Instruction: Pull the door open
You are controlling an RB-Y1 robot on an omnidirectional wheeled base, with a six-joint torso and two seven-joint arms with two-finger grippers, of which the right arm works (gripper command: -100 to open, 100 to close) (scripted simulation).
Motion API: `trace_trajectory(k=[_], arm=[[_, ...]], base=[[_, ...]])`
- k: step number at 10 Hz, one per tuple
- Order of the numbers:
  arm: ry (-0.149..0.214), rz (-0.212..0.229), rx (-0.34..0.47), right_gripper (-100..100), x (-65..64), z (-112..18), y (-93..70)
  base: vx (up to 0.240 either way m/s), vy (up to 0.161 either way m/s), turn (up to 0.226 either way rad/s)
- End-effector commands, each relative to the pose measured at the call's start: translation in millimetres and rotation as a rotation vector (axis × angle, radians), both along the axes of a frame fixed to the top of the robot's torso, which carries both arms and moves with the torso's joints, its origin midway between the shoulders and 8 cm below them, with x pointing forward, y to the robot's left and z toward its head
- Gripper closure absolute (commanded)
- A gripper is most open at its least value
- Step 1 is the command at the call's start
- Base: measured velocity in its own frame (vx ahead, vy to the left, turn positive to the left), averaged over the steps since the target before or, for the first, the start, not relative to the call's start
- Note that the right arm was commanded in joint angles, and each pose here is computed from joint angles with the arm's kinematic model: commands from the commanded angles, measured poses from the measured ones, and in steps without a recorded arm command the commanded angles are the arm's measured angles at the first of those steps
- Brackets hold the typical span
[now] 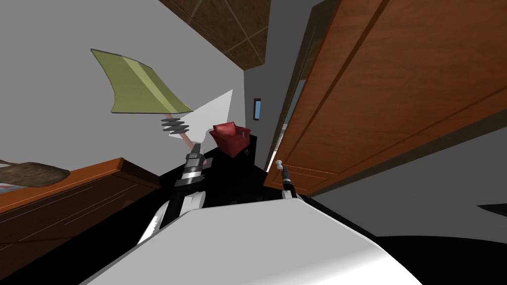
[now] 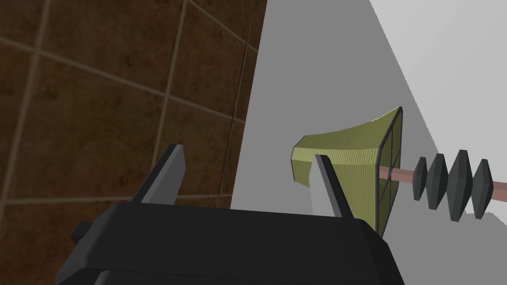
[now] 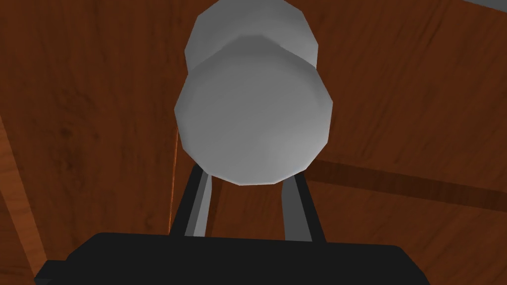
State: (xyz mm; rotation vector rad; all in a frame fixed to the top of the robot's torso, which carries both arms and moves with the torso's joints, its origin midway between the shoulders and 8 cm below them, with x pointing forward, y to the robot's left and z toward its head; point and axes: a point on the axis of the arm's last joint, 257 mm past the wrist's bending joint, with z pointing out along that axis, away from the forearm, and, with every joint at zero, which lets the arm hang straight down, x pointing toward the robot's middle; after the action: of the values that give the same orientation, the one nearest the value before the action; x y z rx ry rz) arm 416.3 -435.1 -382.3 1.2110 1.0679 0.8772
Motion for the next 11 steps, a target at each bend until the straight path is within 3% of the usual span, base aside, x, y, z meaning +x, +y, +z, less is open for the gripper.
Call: trace_trajectory(k=[1, 11], arm=[[-0.025, 0.024, 0.067, 100, 5.5, -1.2, 18.0], [-0.107, 0.019, 0.347, 100, 7.6, -1.2, 17.2]], base=[[-0.035, -0.013, 0.064], [-0.039, -0.011, 0.035]])
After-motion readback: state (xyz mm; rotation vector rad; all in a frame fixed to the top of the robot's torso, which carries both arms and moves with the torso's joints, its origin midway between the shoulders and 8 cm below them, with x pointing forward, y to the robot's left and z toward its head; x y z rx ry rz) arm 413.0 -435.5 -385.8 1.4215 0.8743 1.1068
